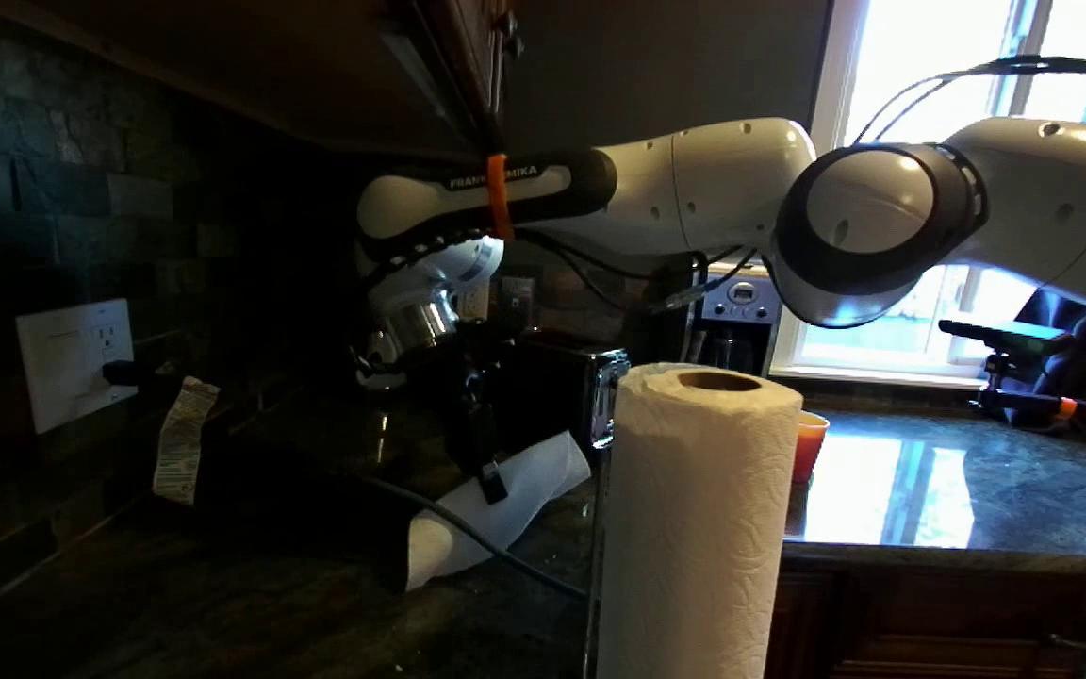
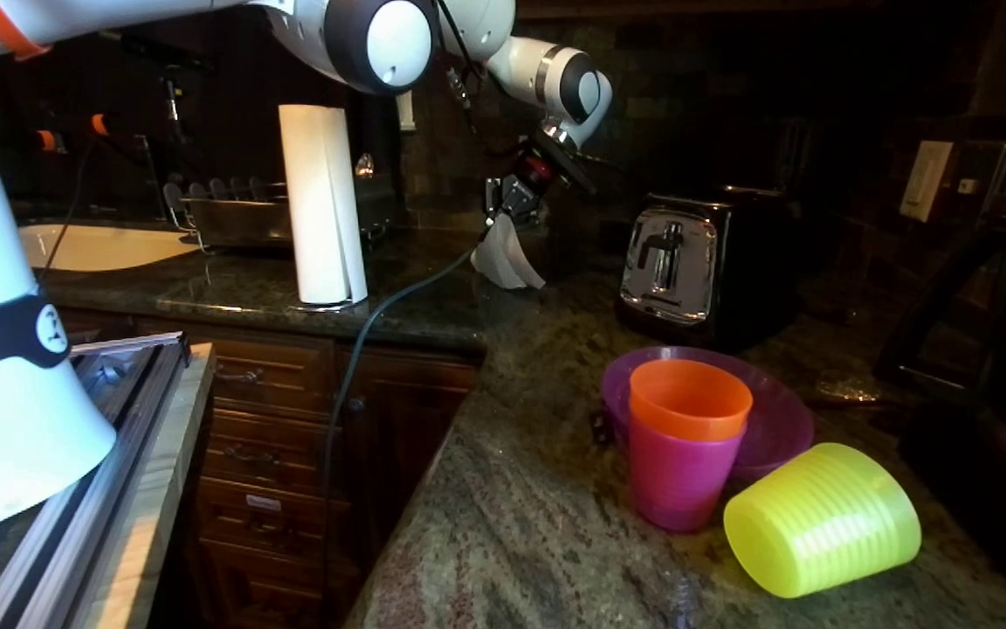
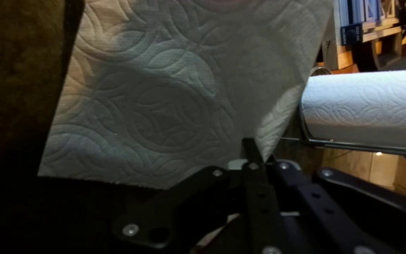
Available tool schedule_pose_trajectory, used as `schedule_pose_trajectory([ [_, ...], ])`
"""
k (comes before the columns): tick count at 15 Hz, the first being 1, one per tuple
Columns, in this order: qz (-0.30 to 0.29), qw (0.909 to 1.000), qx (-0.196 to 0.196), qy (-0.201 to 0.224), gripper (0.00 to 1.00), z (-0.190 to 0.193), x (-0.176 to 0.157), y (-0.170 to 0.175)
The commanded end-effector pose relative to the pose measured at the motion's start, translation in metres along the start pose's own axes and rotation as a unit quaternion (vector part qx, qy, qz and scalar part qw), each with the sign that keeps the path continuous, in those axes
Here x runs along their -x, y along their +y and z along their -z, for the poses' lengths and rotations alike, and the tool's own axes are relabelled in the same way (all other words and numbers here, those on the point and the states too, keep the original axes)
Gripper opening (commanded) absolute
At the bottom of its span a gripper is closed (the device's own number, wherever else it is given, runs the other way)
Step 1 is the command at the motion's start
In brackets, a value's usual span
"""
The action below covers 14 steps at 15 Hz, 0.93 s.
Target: Pick up the napkin and wipe the counter
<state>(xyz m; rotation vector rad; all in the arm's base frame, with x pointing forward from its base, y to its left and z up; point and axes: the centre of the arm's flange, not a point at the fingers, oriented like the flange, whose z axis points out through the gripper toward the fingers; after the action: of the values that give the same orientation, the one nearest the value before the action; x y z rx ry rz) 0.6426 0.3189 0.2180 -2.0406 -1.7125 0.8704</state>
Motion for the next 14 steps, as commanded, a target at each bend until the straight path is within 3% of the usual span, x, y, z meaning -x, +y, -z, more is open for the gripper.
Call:
schedule_pose_trajectory([
  [1, -0.069, 0.9950, 0.072, 0.011, 0.00, 0.006, 0.016, -0.038],
  [4, -0.123, 0.9831, 0.128, 0.045, 0.00, 0.031, 0.024, -0.042],
  [7, -0.167, 0.9637, 0.183, 0.100, 0.00, 0.053, 0.030, -0.042],
  [10, -0.206, 0.9375, 0.219, 0.175, 0.00, 0.075, 0.033, -0.030],
  [14, -0.279, 0.8917, 0.248, 0.256, 0.00, 0.084, 0.033, -0.007],
])
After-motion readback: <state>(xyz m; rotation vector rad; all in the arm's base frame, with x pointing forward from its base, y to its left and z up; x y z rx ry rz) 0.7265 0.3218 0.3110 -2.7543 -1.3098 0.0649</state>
